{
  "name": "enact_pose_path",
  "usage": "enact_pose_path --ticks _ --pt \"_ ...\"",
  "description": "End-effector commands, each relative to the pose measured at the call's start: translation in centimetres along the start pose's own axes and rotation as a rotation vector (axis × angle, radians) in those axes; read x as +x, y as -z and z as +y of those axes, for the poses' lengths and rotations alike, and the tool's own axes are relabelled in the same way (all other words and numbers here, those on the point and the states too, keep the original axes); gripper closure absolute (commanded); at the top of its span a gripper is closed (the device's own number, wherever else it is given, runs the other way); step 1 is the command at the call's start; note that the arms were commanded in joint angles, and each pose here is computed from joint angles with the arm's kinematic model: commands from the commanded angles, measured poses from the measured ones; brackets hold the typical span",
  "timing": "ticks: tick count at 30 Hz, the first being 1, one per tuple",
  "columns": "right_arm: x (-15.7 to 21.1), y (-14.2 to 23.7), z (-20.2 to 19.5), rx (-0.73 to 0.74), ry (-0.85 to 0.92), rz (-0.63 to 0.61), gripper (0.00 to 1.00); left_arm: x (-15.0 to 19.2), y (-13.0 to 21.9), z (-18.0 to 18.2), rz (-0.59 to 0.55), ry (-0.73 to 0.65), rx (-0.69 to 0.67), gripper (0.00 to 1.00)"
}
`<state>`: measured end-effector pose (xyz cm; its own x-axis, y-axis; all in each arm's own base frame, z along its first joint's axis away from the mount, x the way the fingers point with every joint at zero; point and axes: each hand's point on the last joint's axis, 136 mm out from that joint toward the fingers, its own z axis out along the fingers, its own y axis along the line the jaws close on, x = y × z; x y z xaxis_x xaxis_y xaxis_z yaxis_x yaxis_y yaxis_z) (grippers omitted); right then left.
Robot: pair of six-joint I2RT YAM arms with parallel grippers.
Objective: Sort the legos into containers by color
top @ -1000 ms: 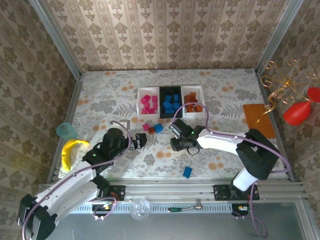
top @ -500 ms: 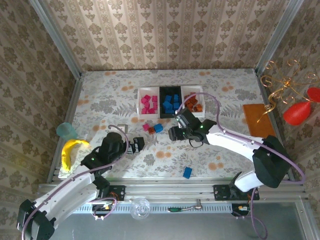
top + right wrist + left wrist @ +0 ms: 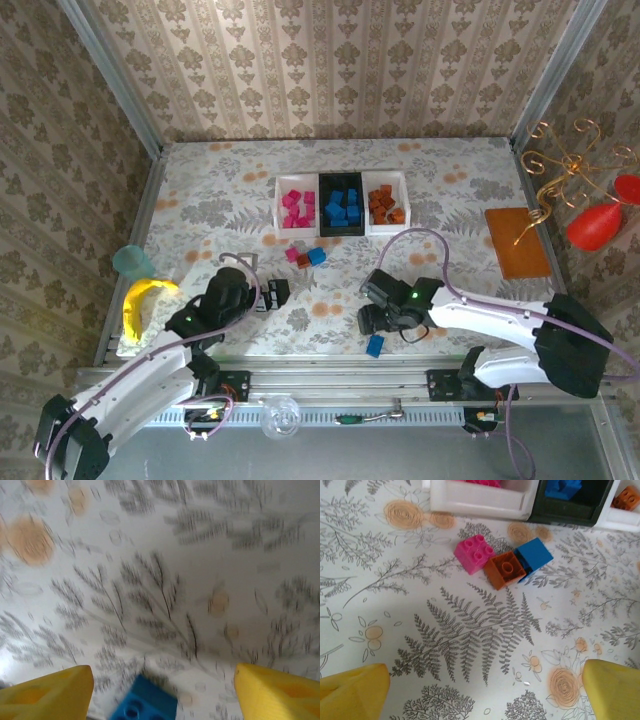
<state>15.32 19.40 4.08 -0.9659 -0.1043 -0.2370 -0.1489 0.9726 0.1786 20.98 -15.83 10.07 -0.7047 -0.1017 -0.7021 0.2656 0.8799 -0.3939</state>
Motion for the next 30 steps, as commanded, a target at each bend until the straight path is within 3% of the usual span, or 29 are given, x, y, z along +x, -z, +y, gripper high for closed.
enact_pose_path --ticks 1,10,15,23,27,30 --pt "2.8 0.2 -0.6 0.018 -0.100 0.080 0.23 0.1 -0.3 -0.3 -0.006 0.027 0.022 0.00" --pt "4.7 -1.5 1.2 0.038 -0.062 0.174 0.23 0.3 -0.7 -0.5 0.010 0.020 0.031 0.00" --pt "4.9 -2.2 0.9 0.086 -0.032 0.201 0.29 0.3 -0.7 -0.4 0.010 0.020 0.031 0.00" --pt "2.7 -2.1 3.0 0.039 0.038 0.136 0.54 0.2 -0.6 -0.8 0.015 0.016 0.046 0.00" --pt "-0.2 -0.6 4.4 -0.004 0.081 0.030 0.67 0.1 -0.5 -1.0 0.020 0.005 0.048 0.00" --pt "-3.8 1.3 5.4 -0.043 0.097 -0.068 0.71 0.0 -0.5 -1.0 0.022 -0.001 0.045 0.00"
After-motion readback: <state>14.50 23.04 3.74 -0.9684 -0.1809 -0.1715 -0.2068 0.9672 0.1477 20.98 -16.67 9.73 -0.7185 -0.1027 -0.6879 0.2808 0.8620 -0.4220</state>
